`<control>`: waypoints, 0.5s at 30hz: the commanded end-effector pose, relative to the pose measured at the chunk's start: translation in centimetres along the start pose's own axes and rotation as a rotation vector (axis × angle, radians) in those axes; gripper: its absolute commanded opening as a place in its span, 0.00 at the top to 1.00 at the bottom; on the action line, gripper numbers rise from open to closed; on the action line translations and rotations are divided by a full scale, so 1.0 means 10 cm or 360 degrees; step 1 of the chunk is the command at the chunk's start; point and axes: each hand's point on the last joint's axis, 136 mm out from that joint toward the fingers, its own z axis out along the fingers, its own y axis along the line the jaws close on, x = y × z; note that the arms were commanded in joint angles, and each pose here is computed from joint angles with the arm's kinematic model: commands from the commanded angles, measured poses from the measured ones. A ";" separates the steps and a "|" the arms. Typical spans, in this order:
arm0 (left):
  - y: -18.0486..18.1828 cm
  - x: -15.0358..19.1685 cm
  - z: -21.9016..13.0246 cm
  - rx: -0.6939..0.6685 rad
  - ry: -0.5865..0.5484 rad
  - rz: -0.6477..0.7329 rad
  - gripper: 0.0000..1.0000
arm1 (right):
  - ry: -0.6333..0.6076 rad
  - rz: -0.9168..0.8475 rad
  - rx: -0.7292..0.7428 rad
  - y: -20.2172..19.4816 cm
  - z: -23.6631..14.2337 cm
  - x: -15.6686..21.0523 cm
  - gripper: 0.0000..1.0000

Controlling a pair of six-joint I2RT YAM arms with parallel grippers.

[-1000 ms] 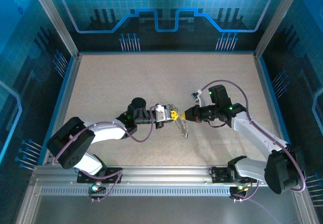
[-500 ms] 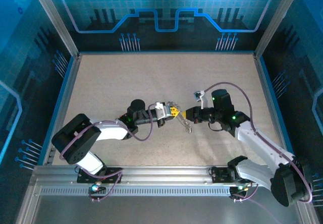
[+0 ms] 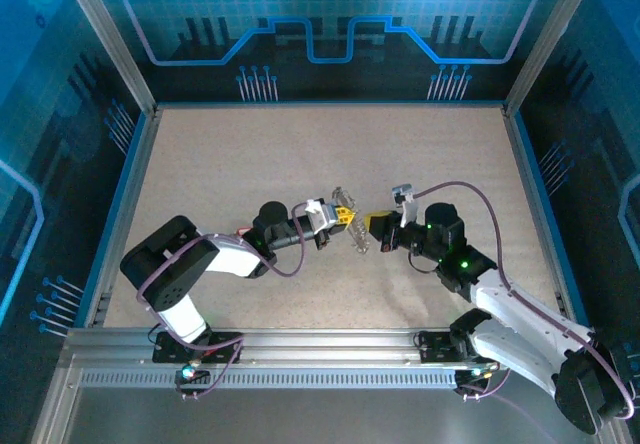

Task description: Put the keys on the keyring

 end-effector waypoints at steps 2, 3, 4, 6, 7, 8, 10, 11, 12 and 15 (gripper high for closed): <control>0.06 -0.22 -0.01 -0.0056 -0.0153 0.0034 1.00 | 0.0000 -0.0117 -0.0079 0.11 -0.01 0.03 0.99; 0.06 -0.23 -0.01 -0.0062 -0.0162 0.0040 1.00 | 0.0016 -0.0141 -0.0069 0.10 -0.03 0.04 0.94; 0.06 -0.24 -0.02 -0.0063 -0.0170 0.0046 1.00 | 0.0023 -0.0174 -0.0053 0.10 -0.06 0.04 0.88; 0.06 -0.25 -0.02 -0.0055 -0.0181 0.0059 1.00 | 0.0018 -0.0239 0.0005 0.05 -0.11 0.04 0.79; 0.05 -0.26 -0.03 -0.0045 -0.0186 0.0066 1.00 | 0.0010 -0.0291 0.0028 0.03 -0.14 0.03 0.78; 0.04 -0.26 -0.03 -0.0034 -0.0191 0.0072 1.00 | 0.0004 -0.0344 0.0045 0.01 -0.15 0.02 0.77; 0.00 -0.28 -0.05 0.0000 -0.0207 0.0081 1.00 | -0.0002 -0.0512 0.0065 -0.01 -0.16 0.00 0.76; -0.02 -0.28 -0.05 0.0020 -0.0210 0.0083 1.00 | -0.0005 -0.0594 0.0063 -0.01 -0.15 -0.01 0.75; -0.04 -0.29 -0.06 0.0043 -0.0218 0.0075 1.00 | -0.0006 -0.0697 0.0049 0.00 -0.14 0.00 0.74; -0.02 -0.35 -0.10 0.0071 -0.0239 0.0036 1.00 | -0.0028 -0.0894 -0.0007 0.04 -0.11 0.01 0.71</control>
